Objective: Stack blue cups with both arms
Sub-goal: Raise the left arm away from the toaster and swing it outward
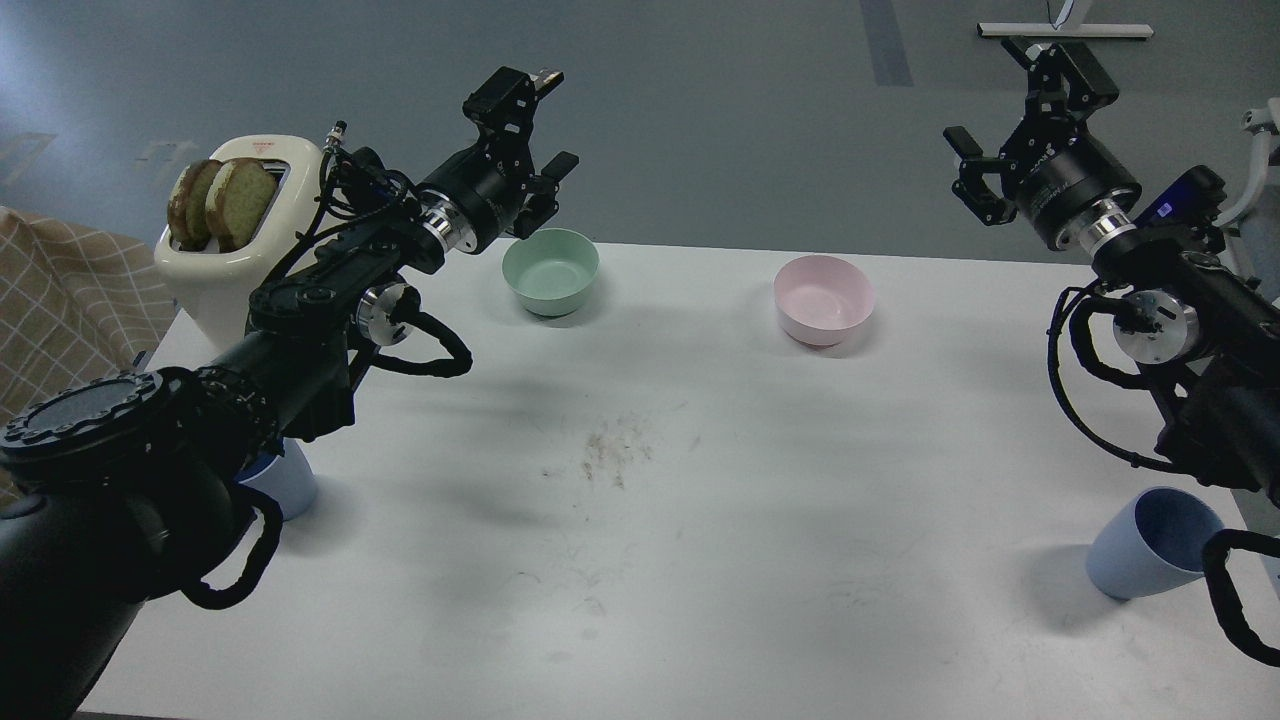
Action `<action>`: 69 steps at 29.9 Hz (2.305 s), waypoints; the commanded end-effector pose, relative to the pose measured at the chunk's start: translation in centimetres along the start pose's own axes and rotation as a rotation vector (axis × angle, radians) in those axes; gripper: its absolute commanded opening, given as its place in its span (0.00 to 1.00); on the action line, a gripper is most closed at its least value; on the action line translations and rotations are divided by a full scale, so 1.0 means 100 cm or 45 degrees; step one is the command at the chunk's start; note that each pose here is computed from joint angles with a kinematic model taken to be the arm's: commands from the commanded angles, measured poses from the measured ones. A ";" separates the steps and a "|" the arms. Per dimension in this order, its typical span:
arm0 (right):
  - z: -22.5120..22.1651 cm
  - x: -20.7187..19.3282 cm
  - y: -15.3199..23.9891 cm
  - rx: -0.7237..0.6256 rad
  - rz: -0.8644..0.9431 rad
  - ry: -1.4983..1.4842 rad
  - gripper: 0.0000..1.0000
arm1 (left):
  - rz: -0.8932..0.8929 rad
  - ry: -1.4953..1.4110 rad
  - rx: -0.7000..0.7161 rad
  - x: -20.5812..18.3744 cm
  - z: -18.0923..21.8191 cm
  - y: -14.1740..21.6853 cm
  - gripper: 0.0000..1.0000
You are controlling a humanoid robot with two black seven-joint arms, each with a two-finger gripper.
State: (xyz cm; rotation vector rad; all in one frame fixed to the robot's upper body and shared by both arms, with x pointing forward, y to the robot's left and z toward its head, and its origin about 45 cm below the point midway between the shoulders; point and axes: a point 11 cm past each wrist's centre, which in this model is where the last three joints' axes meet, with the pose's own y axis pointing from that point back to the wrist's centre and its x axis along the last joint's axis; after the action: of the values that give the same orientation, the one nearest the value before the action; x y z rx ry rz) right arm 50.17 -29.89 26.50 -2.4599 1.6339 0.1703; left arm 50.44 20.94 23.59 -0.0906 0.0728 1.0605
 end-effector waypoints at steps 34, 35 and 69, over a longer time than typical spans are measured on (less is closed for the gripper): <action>-0.011 0.010 0.003 0.012 0.013 0.030 1.00 | -0.056 0.062 -0.069 -0.009 0.021 -0.011 0.98; -0.011 0.009 0.003 0.013 0.012 0.028 1.00 | -0.056 0.062 -0.069 -0.009 0.021 -0.011 0.98; -0.016 0.015 0.006 0.011 0.020 0.052 1.00 | -0.665 -1.092 0.082 -0.004 0.137 0.082 0.98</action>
State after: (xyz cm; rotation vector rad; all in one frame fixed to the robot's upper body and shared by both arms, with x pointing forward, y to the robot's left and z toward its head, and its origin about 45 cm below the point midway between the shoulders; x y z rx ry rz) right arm 50.18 -31.90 27.76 -2.4576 1.6670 0.1164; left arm 45.65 24.02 35.06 0.2634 -0.5114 0.5839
